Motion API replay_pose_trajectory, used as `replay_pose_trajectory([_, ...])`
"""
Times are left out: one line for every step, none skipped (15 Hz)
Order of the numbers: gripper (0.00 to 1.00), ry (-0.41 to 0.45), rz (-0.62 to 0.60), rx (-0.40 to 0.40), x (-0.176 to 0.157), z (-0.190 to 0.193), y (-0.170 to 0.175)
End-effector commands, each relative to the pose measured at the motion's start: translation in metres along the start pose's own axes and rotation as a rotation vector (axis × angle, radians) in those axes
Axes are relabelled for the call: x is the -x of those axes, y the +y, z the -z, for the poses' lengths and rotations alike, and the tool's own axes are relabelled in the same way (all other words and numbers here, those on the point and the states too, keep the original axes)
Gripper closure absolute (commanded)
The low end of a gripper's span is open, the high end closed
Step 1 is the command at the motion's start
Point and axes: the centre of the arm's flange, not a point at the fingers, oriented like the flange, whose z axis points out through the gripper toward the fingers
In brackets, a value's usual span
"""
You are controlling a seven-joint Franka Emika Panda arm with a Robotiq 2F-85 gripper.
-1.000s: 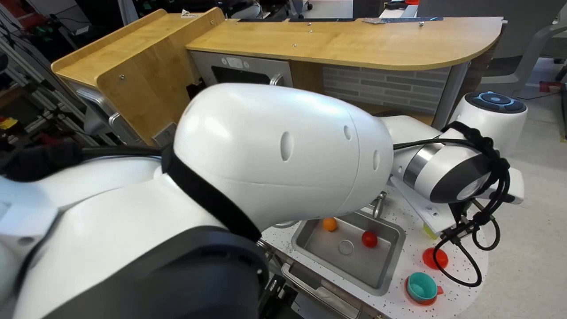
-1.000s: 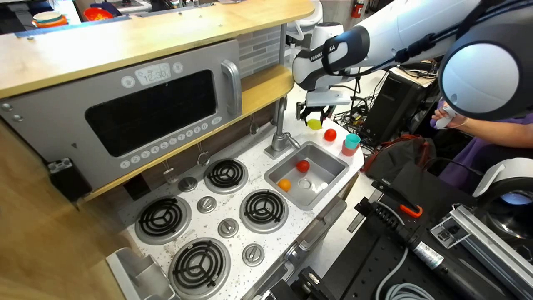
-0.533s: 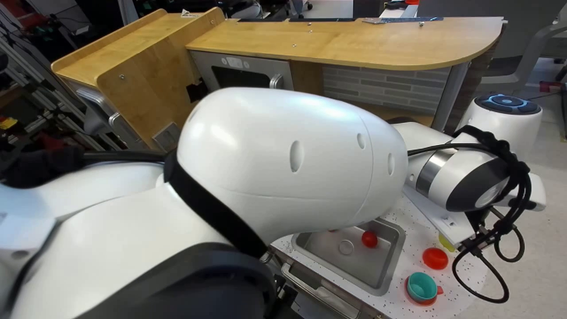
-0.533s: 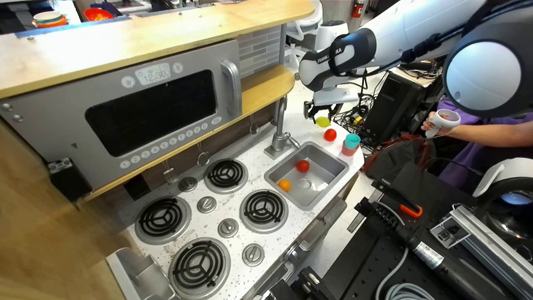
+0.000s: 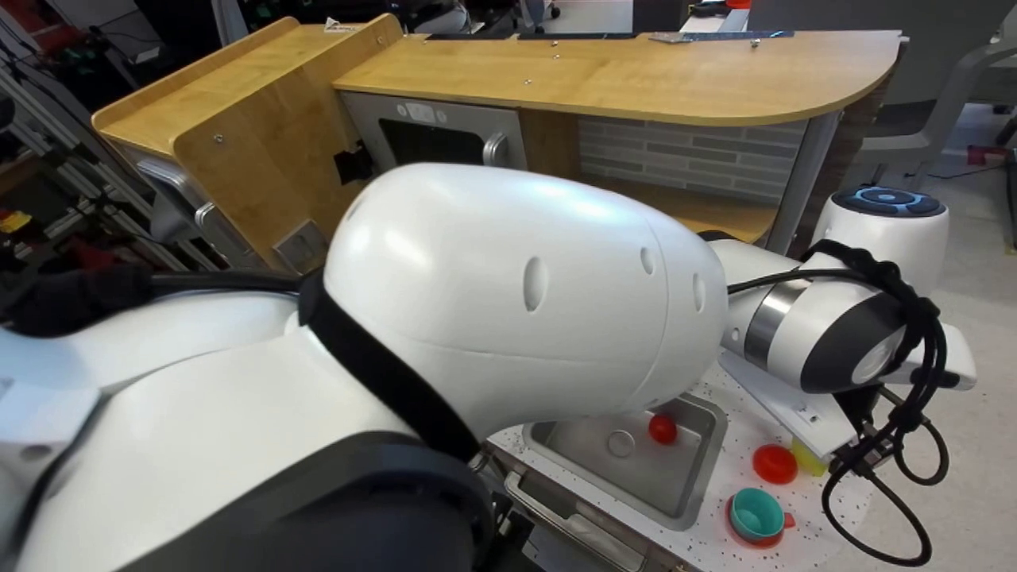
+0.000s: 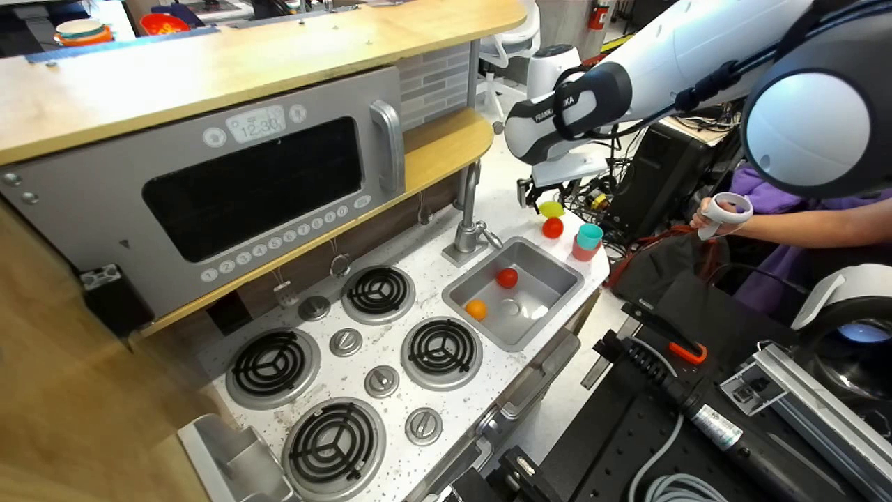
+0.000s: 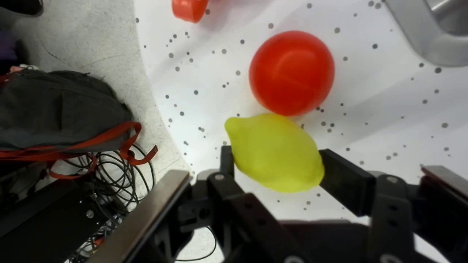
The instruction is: Remove the plastic lemon from the sink and put it on the countertop at the right
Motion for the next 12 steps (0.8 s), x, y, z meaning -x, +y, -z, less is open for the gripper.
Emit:
replay_pose_trajectory([0.66, -0.011, 0.017, 0.047, -0.062, -0.036, -0.021])
replay_pose_trajectory([0.66, -0.01, 0.019, 0.053, -0.061, -0.037, -0.021])
replay_pose_trajectory([0.66, -0.011, 0.02, 0.06, -0.061, -0.039, -0.021])
replay_pose_trajectory([0.66, -0.015, 0.019, 0.065, -0.06, -0.04, -0.02])
replay_pose_trajectory([0.2, -0.019, 0.015, 0.071, -0.06, -0.041, -0.019])
replay_pose_trajectory([0.15, -0.02, 0.013, 0.073, -0.059, -0.041, -0.019])
replay_pose_trajectory([0.09, -0.021, 0.01, 0.075, -0.059, -0.041, -0.018])
replay_pose_trajectory([0.02, -0.018, 0.01, 0.076, -0.06, -0.04, -0.018])
replay_pose_trajectory([0.0, -0.014, 0.012, 0.072, -0.06, -0.039, -0.019])
replay_pose_trajectory([0.0, -0.016, 0.017, 0.061, -0.061, -0.037, -0.02])
replay_pose_trajectory([0.0, -0.012, 0.02, 0.052, -0.061, -0.033, -0.021])
replay_pose_trajectory([0.0, -0.016, 0.031, 0.025, -0.053, -0.022, -0.02])
